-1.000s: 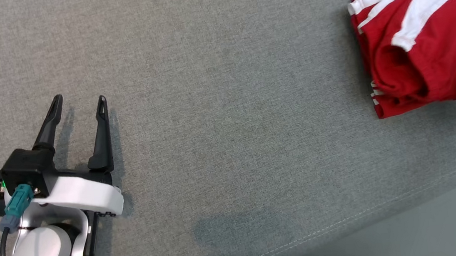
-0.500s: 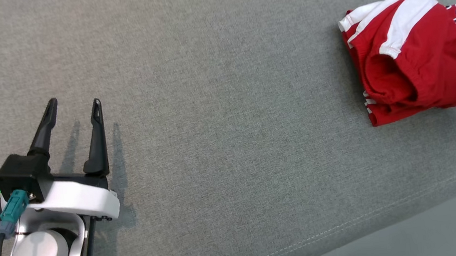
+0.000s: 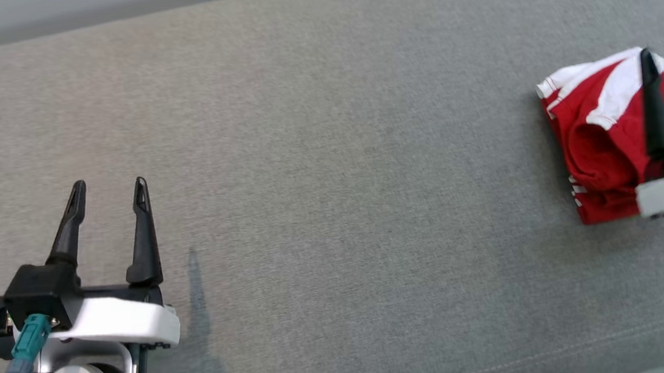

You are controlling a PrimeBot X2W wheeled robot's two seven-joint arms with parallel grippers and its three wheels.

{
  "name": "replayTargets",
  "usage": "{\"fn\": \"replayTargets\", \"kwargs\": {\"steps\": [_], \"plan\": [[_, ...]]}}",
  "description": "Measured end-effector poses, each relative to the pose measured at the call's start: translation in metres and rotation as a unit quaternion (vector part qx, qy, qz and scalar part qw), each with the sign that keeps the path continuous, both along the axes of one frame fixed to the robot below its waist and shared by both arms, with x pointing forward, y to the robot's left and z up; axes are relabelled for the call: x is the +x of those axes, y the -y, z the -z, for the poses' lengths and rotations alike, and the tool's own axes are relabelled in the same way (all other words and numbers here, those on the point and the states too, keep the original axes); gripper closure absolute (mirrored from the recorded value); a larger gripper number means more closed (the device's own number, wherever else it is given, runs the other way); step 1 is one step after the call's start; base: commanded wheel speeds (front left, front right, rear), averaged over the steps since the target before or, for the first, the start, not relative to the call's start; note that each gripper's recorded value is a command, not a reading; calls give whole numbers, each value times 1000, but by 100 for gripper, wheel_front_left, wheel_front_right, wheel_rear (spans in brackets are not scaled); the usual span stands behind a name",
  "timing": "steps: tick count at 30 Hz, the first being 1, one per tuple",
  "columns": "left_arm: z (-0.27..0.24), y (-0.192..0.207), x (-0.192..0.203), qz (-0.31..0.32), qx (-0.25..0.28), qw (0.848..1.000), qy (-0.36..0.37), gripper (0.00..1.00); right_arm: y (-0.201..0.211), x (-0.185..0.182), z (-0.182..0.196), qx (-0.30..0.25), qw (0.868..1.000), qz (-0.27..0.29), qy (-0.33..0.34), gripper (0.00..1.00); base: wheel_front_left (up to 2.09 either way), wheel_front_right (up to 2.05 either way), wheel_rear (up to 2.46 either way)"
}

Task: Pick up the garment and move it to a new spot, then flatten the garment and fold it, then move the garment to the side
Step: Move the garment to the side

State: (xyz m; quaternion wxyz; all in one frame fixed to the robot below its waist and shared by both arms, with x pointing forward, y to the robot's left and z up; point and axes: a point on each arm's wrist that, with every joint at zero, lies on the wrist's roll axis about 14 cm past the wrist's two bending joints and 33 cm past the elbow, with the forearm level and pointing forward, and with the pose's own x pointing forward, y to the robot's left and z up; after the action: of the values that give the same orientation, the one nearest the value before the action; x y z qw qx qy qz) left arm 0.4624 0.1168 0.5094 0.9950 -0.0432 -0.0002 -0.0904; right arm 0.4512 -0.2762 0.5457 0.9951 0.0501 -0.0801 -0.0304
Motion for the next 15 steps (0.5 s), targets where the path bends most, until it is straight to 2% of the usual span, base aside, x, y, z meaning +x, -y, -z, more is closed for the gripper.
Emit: {"fn": "replayTargets", "kwargs": {"steps": [7,15], "plan": [[-13,-30,-34,-40,-12,999,13,0,-58,-24,10,-3,999,-46,-11,0,0,0,0],[-18,-82,-67,-83,8,996,20,0,-83,-51,25,-22,997,-68,-26,0,0,0,0]]}}
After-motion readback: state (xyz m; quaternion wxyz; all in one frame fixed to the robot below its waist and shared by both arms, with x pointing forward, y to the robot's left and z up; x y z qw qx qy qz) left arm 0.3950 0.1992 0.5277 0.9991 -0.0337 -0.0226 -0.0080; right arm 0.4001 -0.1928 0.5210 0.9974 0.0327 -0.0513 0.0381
